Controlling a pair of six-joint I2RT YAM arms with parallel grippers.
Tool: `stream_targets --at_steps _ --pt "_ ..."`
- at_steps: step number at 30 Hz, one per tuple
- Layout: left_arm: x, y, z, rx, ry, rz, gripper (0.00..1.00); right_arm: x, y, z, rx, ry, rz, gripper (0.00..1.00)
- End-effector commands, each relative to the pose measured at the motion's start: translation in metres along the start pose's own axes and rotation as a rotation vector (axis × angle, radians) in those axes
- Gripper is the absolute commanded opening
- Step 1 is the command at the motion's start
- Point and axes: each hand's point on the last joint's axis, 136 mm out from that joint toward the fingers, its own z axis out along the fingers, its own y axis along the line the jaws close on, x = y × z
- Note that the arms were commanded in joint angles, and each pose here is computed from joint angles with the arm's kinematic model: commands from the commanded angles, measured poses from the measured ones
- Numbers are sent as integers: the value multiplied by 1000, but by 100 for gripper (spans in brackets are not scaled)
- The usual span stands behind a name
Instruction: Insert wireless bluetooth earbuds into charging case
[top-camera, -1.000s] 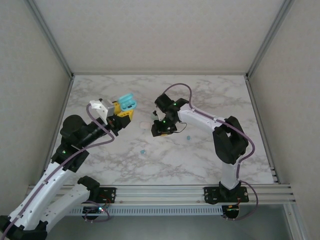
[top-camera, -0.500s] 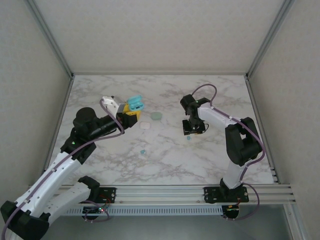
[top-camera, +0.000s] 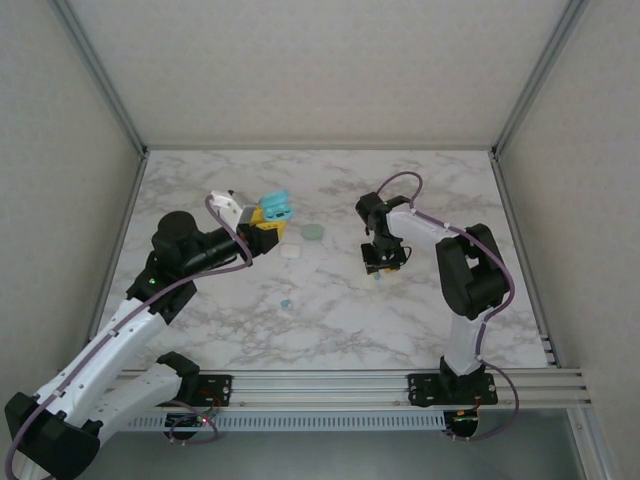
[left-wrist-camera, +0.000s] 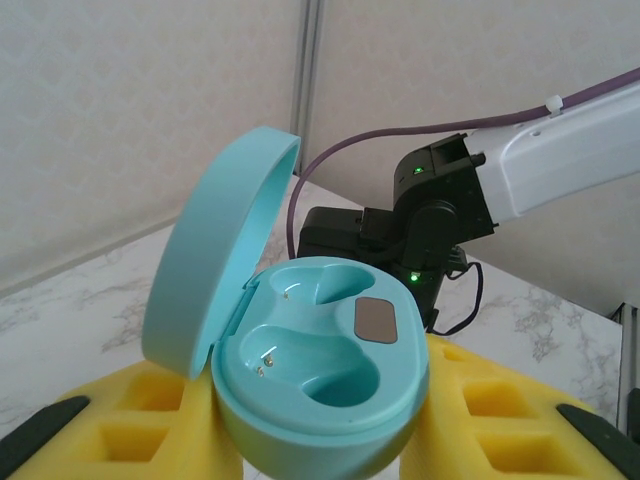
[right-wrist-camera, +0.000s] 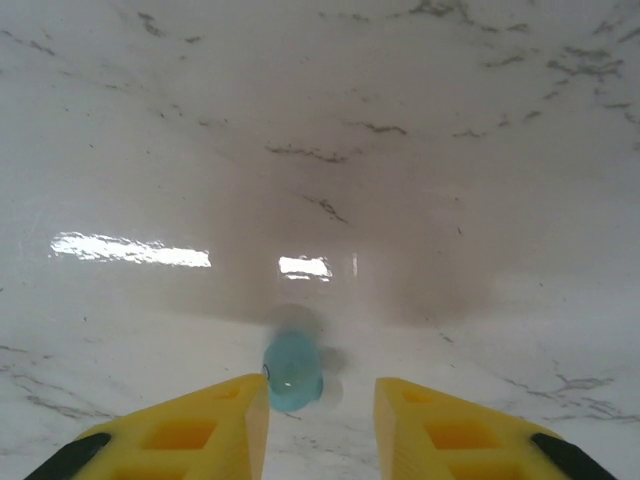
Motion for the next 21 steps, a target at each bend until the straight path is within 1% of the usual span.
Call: stream_targets --at_steps 1,18,21 --pt "-11 -5 0 28 -38 6 32 -5 5 1 -15 7 -18 34" --pt "-10 -4 1 26 -31 6 32 -5 6 15 -10 38 -19 29" --pt "-9 -4 1 26 -29 4 32 -4 6 19 -8 45 -22 26"
